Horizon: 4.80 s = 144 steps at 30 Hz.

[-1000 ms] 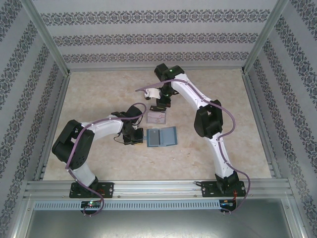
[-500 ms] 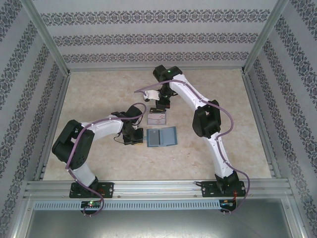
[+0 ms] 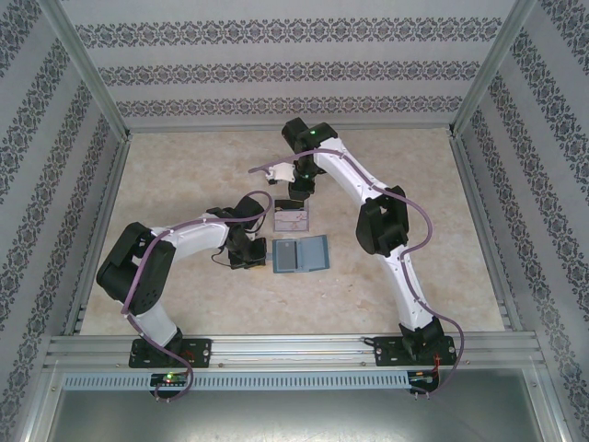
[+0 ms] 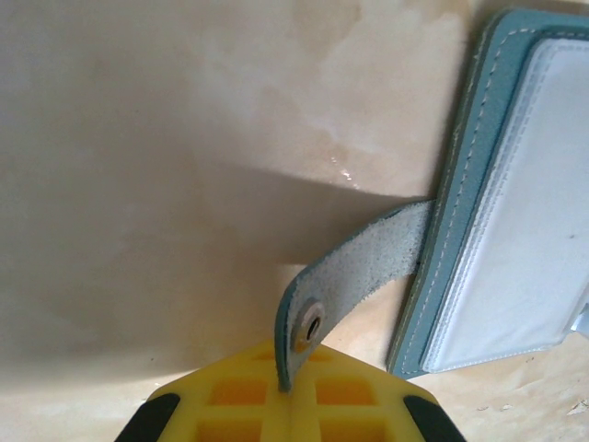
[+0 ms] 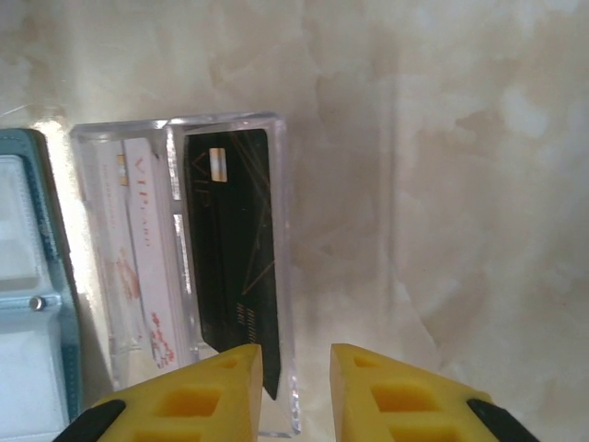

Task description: Take the credit cards out of the card holder

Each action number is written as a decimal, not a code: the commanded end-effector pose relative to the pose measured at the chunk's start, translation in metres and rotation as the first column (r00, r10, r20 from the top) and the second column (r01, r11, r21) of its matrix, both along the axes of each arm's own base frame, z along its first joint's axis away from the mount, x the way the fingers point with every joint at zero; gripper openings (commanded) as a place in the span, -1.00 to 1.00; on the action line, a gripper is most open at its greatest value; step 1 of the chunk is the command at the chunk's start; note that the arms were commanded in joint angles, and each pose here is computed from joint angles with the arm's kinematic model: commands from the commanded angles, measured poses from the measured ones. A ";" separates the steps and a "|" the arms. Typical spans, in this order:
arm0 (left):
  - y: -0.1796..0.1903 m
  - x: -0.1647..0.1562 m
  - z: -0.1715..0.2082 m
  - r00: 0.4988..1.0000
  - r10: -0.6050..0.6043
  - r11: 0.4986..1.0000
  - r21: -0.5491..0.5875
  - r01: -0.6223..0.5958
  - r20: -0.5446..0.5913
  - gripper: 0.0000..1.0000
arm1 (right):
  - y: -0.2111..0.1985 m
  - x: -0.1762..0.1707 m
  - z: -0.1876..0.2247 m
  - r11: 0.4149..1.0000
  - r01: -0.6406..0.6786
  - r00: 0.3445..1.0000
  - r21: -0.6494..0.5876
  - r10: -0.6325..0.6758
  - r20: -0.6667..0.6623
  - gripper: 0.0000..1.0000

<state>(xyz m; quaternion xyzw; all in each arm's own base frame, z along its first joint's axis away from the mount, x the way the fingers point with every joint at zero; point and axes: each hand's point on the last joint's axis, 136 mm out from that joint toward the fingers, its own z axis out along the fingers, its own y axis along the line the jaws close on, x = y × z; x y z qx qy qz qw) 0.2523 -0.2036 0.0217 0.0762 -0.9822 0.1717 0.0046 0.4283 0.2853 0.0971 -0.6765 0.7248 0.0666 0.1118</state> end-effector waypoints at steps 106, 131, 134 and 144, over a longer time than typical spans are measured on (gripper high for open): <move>-0.003 0.020 -0.015 0.998 -0.063 0.996 -0.058 0.064 0.029 -1.00 | 0.030 -0.171 -0.072 0.241 0.949 0.161 -0.202 -0.924 -0.346 -0.12; 0.000 0.021 -0.018 0.998 -0.053 0.996 -0.071 0.054 0.024 -1.00 | 0.042 -0.164 -0.047 0.260 0.955 0.201 -0.145 -0.922 -0.331 -0.03; -0.001 0.020 -0.019 0.998 -0.055 0.996 -0.075 0.057 0.020 -1.00 | 0.049 -0.165 -0.051 0.264 0.952 0.198 -0.156 -0.917 -0.347 -0.04; 0.002 0.017 -0.021 0.998 -0.055 0.996 -0.076 0.056 0.013 -1.00 | 0.046 -0.165 -0.073 0.253 0.946 0.184 -0.201 -0.933 -0.308 -0.02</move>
